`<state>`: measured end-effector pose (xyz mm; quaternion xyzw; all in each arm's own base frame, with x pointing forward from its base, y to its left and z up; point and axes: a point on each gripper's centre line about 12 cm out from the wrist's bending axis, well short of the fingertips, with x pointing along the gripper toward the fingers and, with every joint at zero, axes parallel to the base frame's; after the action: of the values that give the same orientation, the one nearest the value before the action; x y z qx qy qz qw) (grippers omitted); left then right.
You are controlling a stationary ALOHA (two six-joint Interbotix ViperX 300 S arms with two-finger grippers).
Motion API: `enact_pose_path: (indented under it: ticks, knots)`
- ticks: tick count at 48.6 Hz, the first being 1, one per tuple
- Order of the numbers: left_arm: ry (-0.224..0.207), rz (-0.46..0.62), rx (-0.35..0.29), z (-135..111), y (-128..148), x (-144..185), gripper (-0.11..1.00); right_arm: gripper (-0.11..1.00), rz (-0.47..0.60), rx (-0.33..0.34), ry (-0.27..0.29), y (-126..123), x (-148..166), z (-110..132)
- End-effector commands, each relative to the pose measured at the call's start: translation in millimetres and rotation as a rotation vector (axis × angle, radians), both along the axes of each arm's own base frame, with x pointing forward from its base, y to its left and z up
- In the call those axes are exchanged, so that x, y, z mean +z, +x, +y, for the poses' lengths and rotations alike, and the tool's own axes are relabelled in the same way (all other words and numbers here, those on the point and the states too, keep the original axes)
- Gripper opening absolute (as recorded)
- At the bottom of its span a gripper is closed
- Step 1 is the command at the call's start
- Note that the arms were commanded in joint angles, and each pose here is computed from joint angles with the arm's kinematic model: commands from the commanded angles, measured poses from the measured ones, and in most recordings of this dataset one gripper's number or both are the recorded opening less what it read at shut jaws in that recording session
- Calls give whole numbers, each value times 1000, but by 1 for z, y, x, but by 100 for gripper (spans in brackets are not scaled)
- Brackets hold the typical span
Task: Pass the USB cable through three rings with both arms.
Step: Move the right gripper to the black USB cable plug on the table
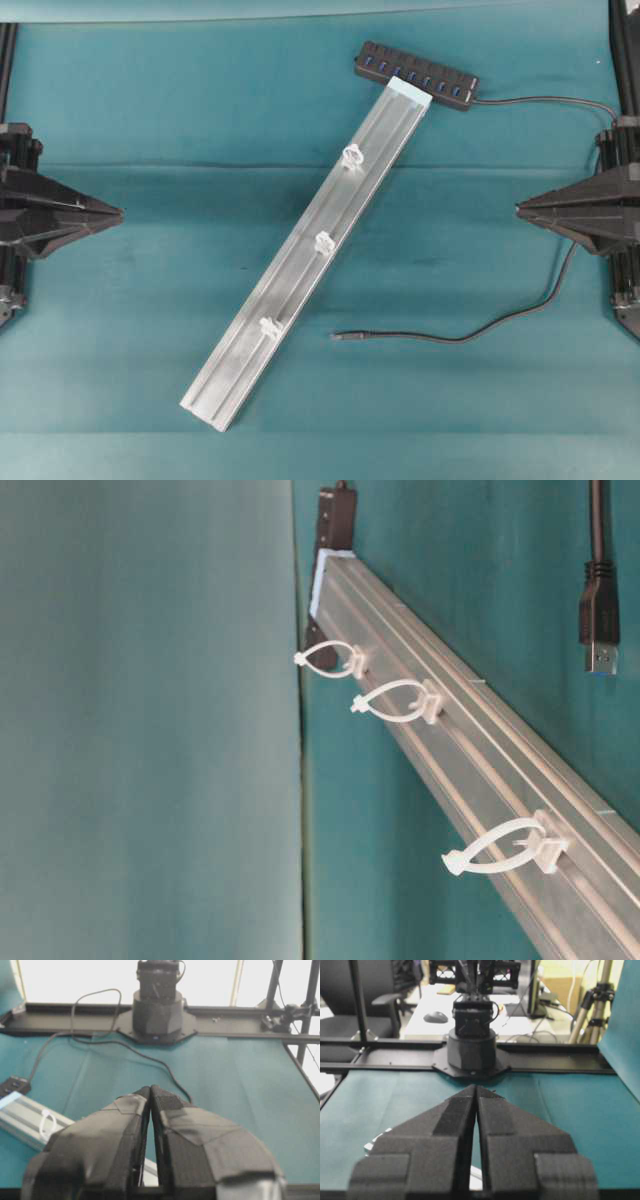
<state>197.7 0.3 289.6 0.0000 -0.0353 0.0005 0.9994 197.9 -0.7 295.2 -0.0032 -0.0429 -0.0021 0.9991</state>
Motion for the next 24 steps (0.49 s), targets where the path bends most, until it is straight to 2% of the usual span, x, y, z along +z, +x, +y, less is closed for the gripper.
enact_pose_path:
  ticks: [1, 4, 7, 10, 18, 24]
  knots:
    - [10, -72, -12, -2, 2, 28, 14, 9, -9, 3, 27, 3, 5, 0]
    - [13, -84, -11, -2, 3, 35, 9, 11, 4, -3, 80, 5, 8, -1]
    - [23, -87, -10, -2, 3, 40, 2, 3, 45, -9, 146, 9, 6, -2]
    - [26, -78, -9, -2, 4, 42, 0, 2, 100, -10, 191, 15, 5, -2]
    - [24, -37, -9, -2, 6, 42, 0, 2, 268, -9, 233, 39, 7, 0]
    - [27, -40, -7, -2, 6, 46, 0, 2, 461, -5, 232, 64, -1, 4]
